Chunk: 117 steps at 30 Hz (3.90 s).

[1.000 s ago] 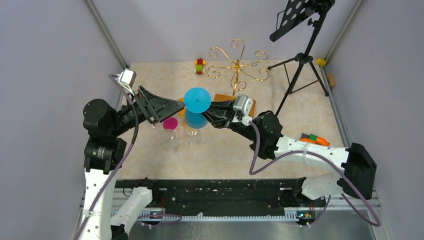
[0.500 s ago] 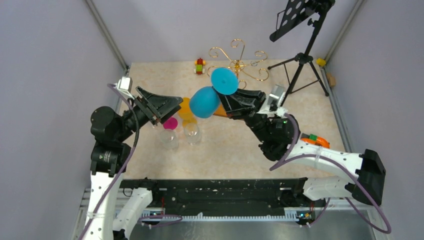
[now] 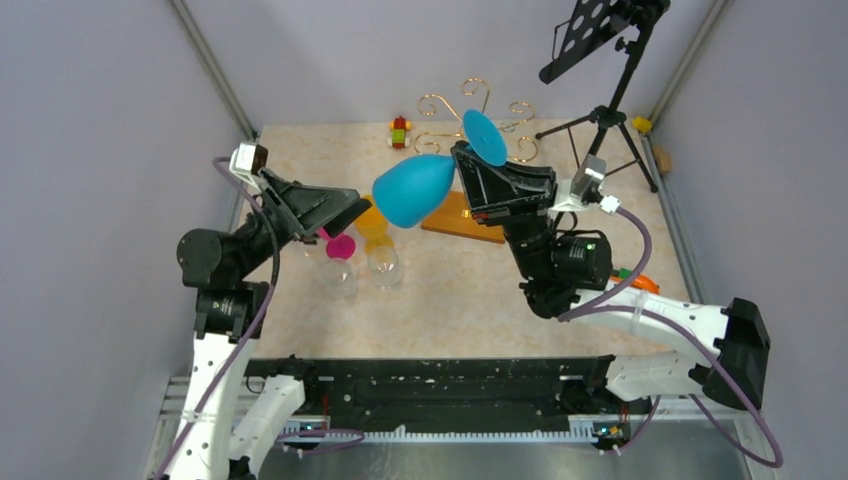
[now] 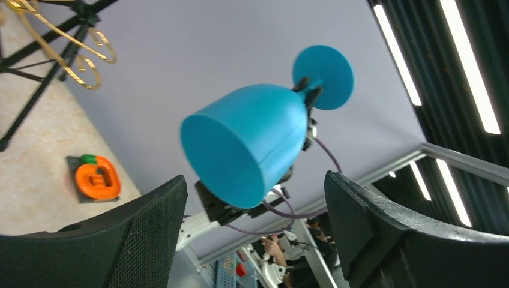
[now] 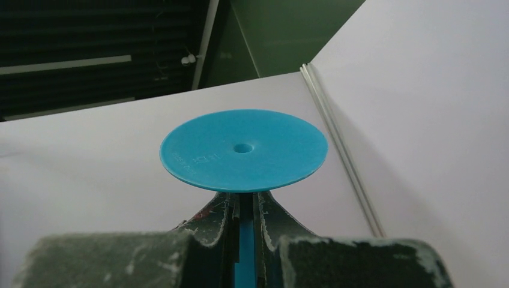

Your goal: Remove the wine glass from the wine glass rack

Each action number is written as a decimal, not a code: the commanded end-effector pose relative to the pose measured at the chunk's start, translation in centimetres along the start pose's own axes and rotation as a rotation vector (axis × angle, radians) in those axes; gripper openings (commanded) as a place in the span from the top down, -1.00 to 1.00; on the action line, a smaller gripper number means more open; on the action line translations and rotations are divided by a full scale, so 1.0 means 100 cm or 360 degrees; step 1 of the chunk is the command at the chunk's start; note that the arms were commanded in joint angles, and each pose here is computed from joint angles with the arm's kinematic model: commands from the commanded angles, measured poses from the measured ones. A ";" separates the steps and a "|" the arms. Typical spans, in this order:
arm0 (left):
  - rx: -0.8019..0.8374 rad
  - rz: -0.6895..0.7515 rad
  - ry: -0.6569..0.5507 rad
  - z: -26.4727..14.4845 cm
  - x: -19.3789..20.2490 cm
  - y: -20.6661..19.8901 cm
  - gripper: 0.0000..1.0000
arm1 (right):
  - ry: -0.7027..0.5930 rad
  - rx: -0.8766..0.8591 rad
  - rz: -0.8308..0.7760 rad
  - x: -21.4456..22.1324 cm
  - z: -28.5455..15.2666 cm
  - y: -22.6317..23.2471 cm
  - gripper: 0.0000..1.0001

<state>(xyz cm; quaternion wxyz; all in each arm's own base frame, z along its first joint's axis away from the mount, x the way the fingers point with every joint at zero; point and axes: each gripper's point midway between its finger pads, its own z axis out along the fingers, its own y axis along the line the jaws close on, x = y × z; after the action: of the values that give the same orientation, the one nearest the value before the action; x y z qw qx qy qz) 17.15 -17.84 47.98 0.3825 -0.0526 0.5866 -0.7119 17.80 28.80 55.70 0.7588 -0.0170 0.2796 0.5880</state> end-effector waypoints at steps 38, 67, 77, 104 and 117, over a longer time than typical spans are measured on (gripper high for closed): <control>0.0291 0.0268 -0.0146 0.009 -0.024 -0.052 1.00 | 0.0100 0.0006 0.0302 0.043 -0.013 -0.005 -0.47; -0.2909 0.1169 -0.0749 -0.231 -0.129 0.150 1.00 | 0.0431 0.0356 -0.0054 0.011 -0.081 -0.042 -0.35; -0.2694 0.0873 0.0040 -0.195 -0.075 0.217 1.00 | 0.0433 0.0429 0.0003 -0.004 -0.090 -0.044 -0.32; -0.2721 0.0556 0.0614 -0.180 -0.043 0.316 0.92 | 0.0445 0.0506 -0.0025 -0.008 -0.096 -0.052 -0.30; -0.2694 0.0657 0.0492 -0.170 -0.063 0.289 -0.05 | 0.0450 0.0537 -0.0053 -0.013 -0.099 -0.055 -0.30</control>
<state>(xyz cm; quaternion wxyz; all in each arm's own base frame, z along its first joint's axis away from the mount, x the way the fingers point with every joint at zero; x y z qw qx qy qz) 25.36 -1.37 16.22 0.1940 -0.1068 0.9740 0.0483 18.68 23.47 45.61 0.7057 0.0140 0.4850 0.5163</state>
